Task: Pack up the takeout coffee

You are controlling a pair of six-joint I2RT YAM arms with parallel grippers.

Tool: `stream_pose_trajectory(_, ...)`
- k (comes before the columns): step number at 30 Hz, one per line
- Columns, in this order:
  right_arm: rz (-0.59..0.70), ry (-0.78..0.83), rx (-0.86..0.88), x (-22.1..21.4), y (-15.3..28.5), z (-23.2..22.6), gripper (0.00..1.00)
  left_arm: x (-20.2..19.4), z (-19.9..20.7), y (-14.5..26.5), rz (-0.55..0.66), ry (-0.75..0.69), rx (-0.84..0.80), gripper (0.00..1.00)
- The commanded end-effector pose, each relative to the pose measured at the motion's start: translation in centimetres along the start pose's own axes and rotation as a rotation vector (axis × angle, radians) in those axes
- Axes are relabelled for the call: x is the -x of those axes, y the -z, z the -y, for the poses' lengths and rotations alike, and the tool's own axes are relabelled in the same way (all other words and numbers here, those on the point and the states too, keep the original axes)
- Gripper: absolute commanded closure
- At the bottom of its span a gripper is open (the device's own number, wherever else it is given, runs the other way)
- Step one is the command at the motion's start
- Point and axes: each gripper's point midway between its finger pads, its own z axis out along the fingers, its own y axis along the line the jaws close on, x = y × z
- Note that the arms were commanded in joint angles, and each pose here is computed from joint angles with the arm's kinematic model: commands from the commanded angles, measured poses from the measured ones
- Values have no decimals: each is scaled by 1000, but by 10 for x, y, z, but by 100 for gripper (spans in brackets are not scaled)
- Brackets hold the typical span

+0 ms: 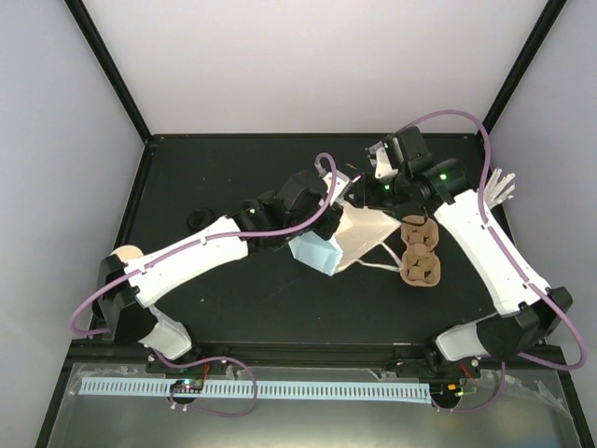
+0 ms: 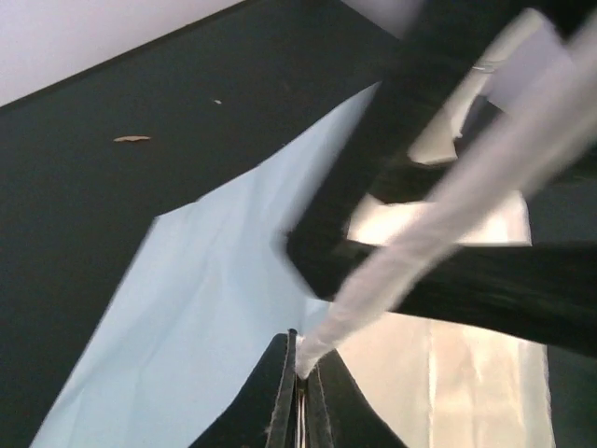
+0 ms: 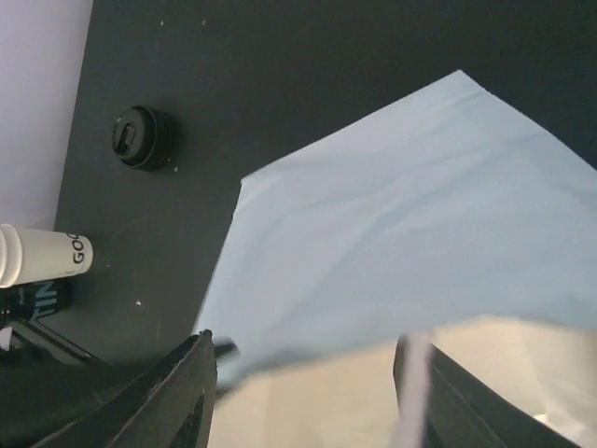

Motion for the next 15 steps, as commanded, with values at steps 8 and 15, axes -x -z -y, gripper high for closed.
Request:
stream_pose_trajectory(8,-76,142,130,-46,7,-8,44,27,-46,28,67,187,-42,98)
stream_pose_trajectory(15,30,215,169,-36,34,-20,37,16,-63,24,8,290,-127,98)
